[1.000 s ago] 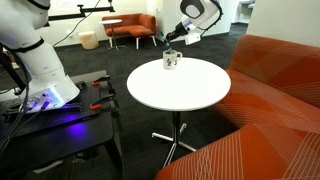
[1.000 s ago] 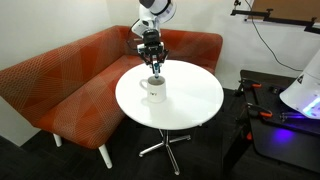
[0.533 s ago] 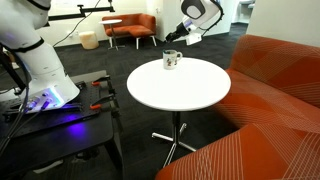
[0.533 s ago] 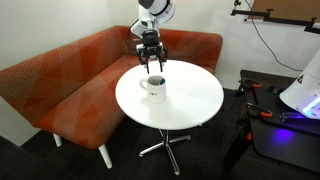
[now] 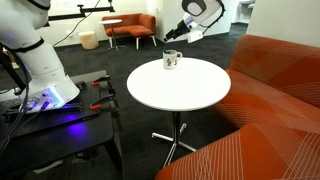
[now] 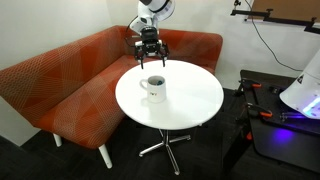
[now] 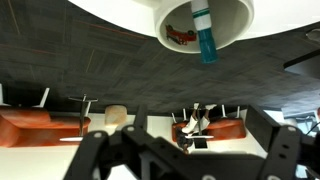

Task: Put the marker in the mug

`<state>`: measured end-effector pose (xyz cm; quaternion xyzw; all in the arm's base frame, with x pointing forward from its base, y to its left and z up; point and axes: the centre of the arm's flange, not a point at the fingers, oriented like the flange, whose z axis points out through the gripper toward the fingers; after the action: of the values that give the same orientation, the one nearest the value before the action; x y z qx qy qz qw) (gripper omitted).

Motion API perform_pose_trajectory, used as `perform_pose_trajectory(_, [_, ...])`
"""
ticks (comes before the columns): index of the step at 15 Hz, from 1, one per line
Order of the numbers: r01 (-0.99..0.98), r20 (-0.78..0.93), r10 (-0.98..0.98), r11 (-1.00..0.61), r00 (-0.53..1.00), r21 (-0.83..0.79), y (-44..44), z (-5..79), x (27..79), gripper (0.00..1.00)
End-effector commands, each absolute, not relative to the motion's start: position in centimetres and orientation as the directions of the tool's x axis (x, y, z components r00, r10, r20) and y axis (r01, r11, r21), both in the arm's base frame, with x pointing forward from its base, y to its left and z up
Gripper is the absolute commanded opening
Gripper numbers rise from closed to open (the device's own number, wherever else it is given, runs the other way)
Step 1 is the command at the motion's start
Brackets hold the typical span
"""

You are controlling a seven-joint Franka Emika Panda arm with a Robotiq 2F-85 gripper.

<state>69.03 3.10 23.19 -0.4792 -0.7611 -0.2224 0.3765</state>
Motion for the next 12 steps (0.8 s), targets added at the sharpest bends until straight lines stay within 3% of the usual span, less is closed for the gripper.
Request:
perform_pose_trajectory(1, [0.909, 0.761, 0.591, 0.416, -0.269, -0.002, 2.8, 26.6, 67.8, 1.0])
perform_pose_trajectory(12, [0.953, 0.74, 0.647, 0.303, -0.182, -0.03, 1.7, 32.5, 64.0, 1.0])
